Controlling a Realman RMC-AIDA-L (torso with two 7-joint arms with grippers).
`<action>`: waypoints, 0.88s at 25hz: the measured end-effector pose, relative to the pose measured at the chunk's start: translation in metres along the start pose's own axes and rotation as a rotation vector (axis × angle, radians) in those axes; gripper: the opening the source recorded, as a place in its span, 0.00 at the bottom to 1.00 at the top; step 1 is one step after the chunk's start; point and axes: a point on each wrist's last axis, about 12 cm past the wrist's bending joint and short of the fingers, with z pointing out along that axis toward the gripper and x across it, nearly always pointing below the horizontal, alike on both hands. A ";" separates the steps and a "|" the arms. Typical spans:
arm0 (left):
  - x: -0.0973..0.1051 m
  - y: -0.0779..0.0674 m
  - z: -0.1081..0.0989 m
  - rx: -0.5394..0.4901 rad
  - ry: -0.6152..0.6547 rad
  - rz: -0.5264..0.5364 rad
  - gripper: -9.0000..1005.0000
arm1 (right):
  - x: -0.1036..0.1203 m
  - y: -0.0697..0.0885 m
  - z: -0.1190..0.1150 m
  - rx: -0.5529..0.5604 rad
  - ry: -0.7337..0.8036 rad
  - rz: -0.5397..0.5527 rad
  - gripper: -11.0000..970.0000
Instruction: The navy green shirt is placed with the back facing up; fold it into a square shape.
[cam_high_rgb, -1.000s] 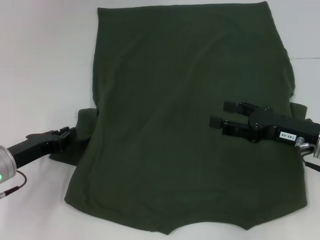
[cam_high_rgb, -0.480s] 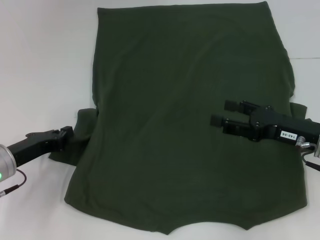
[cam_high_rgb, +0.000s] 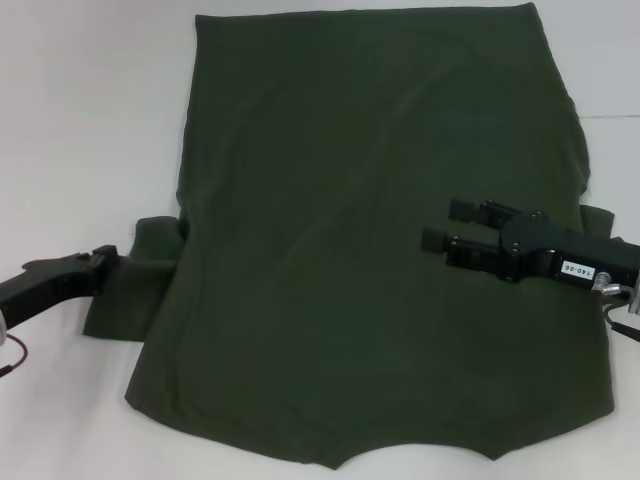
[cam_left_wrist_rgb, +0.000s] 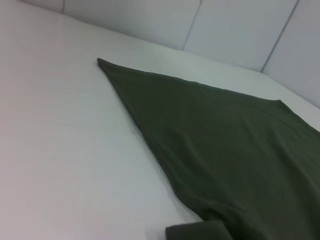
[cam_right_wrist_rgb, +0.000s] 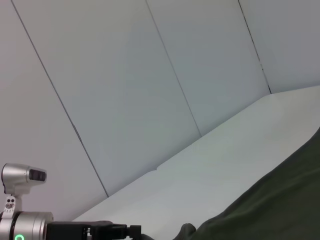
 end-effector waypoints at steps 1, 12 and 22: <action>-0.001 0.001 -0.001 -0.007 -0.004 0.003 0.01 | 0.000 0.000 0.000 0.000 -0.001 0.000 0.92; -0.020 0.016 -0.008 -0.094 -0.043 0.051 0.01 | -0.001 0.001 0.002 -0.006 -0.011 0.010 0.92; -0.040 0.024 -0.013 -0.146 -0.081 0.101 0.01 | 0.000 0.001 0.004 -0.009 -0.021 0.026 0.92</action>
